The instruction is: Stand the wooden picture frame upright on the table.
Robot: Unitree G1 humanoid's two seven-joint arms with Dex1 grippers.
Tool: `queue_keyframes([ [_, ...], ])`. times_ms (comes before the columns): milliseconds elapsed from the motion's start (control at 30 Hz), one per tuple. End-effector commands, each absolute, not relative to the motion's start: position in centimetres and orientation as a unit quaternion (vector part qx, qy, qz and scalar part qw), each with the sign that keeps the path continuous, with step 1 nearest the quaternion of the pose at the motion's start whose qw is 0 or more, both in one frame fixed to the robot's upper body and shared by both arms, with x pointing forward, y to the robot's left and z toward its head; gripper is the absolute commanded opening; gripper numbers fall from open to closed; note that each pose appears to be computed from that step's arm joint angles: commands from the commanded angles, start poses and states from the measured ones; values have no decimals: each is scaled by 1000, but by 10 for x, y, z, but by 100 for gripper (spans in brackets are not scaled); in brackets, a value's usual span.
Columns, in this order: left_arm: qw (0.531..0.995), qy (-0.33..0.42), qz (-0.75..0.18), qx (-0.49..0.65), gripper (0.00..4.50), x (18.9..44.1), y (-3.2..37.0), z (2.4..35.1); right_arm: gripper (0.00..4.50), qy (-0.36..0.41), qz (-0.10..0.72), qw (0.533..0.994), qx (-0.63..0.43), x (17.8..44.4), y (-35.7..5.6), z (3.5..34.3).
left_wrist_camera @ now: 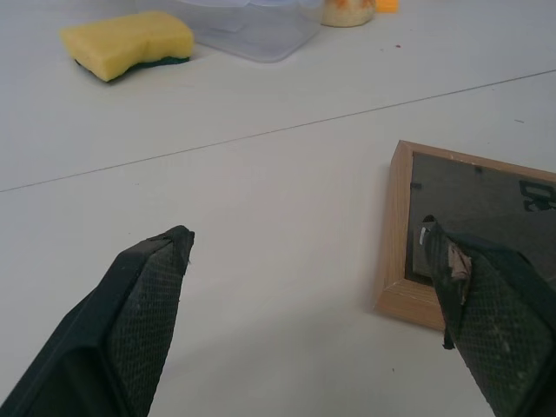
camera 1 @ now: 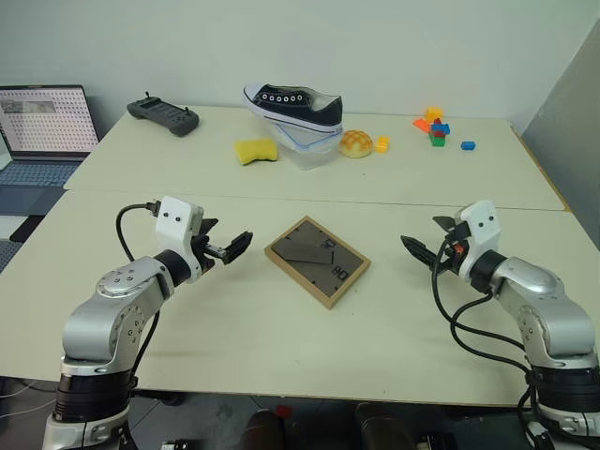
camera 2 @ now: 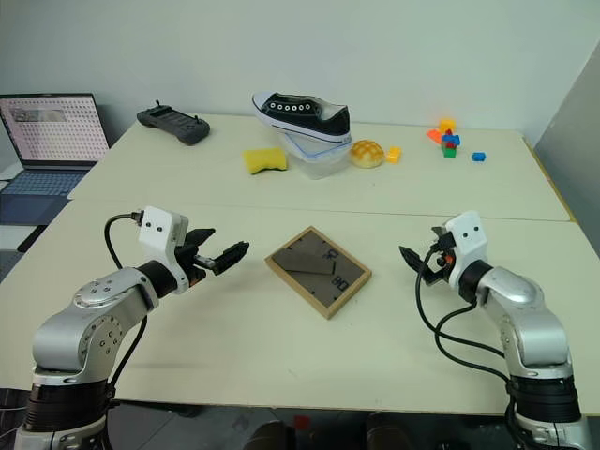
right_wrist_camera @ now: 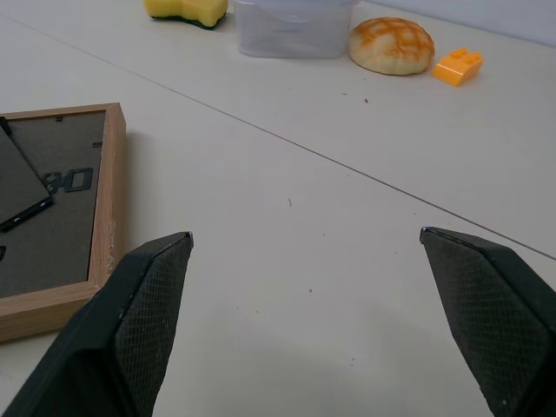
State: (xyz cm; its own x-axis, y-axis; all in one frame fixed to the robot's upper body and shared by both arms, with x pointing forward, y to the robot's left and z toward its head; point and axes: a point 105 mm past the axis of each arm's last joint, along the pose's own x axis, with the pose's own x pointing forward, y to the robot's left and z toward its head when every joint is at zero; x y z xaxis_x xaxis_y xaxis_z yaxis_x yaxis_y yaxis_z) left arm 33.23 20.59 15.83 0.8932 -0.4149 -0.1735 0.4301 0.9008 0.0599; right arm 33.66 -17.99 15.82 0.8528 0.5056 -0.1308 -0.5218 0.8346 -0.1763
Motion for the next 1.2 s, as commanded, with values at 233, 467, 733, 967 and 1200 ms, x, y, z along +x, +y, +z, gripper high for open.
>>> queue_keyframes([
  [233,955,102,-271,68,450,319,209,173,444,56,393,907,-139,322,-172,177],
  [467,930,135,-325,103,450,309,205,173,444,92,455,866,-183,328,-182,184],
  [733,906,164,-362,148,450,300,203,168,444,97,501,830,-227,345,-172,185],
  [967,904,179,-364,135,450,294,182,142,444,80,482,833,-259,377,-143,169],
  [1200,932,165,-296,127,365,308,183,133,342,77,442,847,-285,406,-132,146],
])
